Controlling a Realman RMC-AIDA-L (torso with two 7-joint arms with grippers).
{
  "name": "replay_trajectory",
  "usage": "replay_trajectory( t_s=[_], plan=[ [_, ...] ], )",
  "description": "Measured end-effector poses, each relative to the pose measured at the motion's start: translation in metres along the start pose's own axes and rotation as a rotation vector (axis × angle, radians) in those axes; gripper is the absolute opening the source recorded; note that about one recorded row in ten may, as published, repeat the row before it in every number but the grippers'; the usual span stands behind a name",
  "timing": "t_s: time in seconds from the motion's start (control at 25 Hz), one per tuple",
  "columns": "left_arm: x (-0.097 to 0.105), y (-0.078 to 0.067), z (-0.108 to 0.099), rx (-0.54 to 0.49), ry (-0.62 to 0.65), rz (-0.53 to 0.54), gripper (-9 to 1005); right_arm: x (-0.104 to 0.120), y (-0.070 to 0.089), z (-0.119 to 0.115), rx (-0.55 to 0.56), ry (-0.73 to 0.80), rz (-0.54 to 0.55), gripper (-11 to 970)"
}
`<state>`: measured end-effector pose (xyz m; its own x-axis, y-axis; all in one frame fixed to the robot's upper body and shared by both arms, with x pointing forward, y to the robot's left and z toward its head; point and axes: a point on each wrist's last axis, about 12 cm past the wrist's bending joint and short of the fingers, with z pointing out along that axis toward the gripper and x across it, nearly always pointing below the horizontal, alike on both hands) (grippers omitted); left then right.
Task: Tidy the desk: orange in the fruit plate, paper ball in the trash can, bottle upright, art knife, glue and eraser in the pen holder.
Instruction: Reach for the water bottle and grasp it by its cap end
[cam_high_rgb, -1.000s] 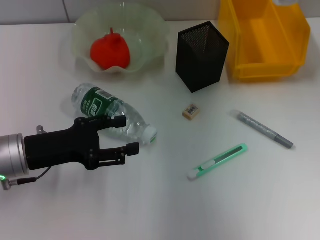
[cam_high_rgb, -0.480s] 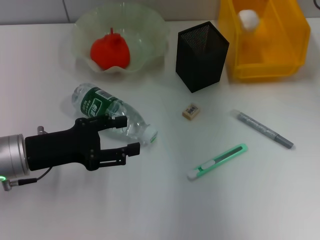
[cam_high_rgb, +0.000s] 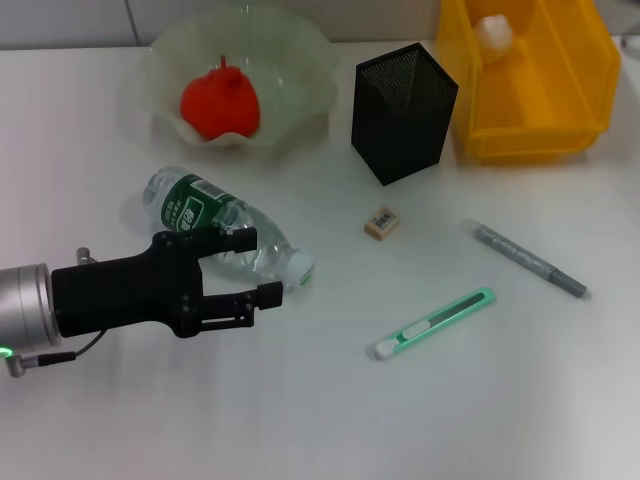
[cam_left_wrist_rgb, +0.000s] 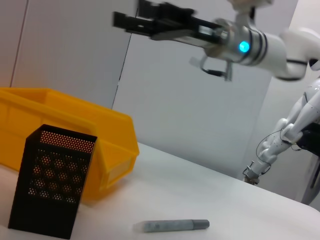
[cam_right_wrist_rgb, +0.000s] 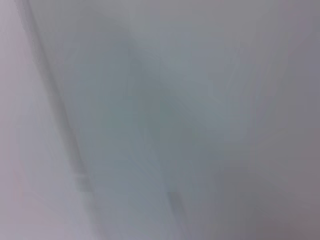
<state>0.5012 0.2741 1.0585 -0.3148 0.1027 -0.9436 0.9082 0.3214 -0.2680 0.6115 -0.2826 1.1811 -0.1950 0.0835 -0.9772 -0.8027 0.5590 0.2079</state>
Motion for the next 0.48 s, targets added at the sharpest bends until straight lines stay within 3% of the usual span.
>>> replay_trajectory(
  t_s=[0.2,0.48],
  plan=[
    [-0.003,0.002,0.001,0.004,0.001,0.009,809,0.041,0.026,-0.024,-0.193,0.024,-0.004,826],
    [-0.005,0.004,-0.002,0.002,0.007,0.010,808,0.086,0.040,-0.032,-0.262,0.212,0.020,826]
  ],
)
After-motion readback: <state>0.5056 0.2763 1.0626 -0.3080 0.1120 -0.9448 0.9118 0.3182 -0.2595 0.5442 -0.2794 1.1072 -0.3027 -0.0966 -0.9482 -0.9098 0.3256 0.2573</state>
